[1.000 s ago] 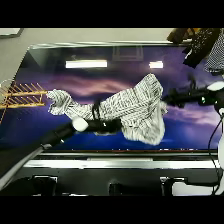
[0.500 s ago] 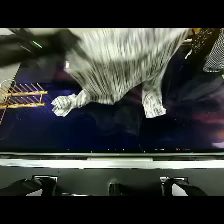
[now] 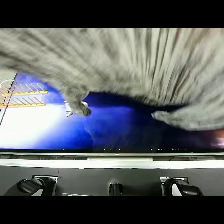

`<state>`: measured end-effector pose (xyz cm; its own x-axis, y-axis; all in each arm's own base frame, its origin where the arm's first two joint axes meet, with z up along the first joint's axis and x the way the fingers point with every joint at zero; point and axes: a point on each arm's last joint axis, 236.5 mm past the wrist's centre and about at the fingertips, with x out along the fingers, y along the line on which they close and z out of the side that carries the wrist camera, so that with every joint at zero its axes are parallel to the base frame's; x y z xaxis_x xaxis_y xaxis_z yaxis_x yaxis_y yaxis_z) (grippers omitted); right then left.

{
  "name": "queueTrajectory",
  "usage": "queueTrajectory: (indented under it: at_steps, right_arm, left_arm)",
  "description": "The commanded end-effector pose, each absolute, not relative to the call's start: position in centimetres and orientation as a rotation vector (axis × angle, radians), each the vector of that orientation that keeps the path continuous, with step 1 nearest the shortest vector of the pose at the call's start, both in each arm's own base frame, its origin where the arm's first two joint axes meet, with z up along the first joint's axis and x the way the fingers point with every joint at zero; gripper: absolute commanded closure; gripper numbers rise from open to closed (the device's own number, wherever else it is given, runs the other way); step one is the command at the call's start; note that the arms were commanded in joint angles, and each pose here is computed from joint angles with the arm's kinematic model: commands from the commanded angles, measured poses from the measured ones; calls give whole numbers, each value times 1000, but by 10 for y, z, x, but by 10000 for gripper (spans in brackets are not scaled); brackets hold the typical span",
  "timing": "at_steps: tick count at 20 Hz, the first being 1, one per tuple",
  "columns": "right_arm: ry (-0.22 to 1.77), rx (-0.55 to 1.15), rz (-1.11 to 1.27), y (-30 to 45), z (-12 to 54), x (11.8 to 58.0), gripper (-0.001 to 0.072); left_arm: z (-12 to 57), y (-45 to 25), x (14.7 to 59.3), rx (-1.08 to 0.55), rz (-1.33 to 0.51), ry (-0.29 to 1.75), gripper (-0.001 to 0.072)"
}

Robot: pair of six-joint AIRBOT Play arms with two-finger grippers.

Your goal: Fold the clothes and pants, and hang the long-sleeved shirts on hangers.

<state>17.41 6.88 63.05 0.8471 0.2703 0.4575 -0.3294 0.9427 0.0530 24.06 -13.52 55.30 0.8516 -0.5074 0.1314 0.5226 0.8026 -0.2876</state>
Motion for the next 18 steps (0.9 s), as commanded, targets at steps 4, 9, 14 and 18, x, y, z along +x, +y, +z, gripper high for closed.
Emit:
queueTrajectory:
  at_steps: [4,9,14,18]
  right_arm:
    - [-395,149,238,53,616,181,672]
    - [22,288,278,44,515,340,671]
    - [526,519,411,81,332,499,671]
    - [689,469,348,113,189,590,671]
  left_arm:
    - [562,-116,213,-346,-523,-82,679]
    - [481,-137,326,-288,-397,154,679]
    - [314,-188,482,-225,-314,495,678]
    - [197,-196,586,-260,-258,549,678]
